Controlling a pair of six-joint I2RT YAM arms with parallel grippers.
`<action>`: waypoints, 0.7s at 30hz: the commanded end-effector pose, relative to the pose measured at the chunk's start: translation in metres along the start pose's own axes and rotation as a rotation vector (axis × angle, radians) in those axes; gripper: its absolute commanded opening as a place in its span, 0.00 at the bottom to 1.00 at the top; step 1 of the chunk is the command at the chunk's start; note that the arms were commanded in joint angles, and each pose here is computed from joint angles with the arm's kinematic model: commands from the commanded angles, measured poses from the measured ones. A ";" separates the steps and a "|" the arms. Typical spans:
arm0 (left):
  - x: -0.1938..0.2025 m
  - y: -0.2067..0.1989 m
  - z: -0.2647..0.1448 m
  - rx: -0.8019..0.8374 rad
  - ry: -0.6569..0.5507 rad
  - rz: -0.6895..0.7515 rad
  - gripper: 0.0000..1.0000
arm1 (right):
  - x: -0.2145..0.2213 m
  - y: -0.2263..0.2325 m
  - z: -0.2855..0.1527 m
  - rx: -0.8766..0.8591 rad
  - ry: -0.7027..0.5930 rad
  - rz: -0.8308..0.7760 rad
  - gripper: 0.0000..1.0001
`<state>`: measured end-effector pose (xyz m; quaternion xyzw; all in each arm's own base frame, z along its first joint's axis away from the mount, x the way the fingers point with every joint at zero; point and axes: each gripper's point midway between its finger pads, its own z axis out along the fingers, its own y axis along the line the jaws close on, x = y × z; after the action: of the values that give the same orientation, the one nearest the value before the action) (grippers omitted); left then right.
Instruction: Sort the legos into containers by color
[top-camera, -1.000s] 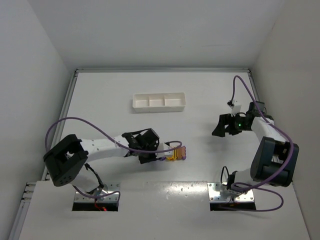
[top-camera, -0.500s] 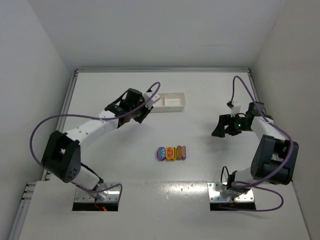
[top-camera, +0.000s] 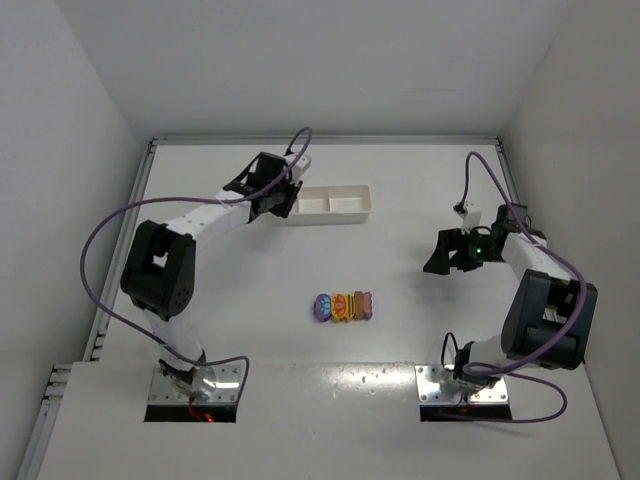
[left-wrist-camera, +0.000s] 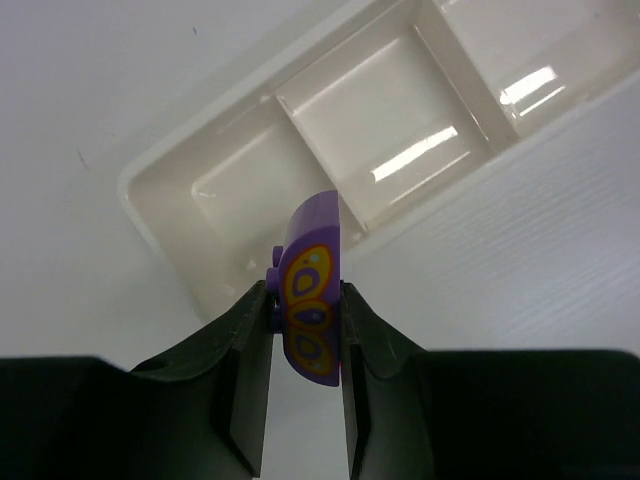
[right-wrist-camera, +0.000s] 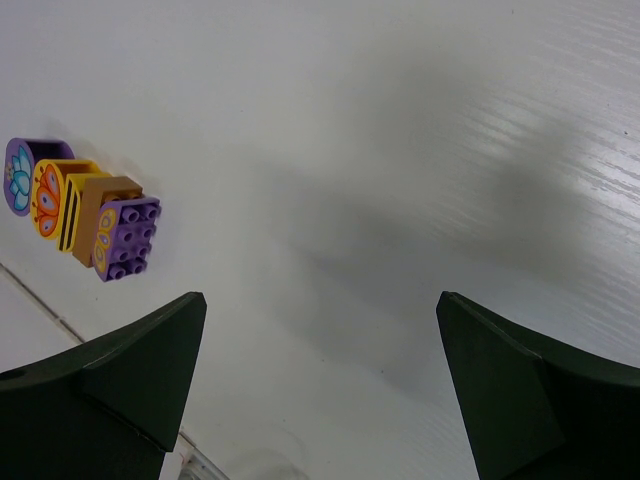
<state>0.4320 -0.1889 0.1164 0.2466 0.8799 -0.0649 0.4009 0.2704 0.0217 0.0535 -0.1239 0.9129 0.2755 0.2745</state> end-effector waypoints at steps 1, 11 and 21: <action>-0.032 0.017 0.011 -0.043 -0.076 -0.052 0.03 | -0.017 -0.002 -0.004 -0.002 -0.040 -0.049 0.99; -0.026 0.047 0.035 -0.099 -0.049 -0.086 0.03 | -0.016 -0.004 -0.004 0.007 -0.036 -0.049 0.99; -0.007 0.060 0.045 -0.107 -0.006 -0.099 0.55 | -0.014 -0.004 -0.002 0.004 -0.030 -0.042 0.99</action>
<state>0.4822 -0.1537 0.0783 0.1914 0.9021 -0.0324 0.3854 0.2700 0.0215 0.0518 -0.1227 0.9139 0.2758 0.2715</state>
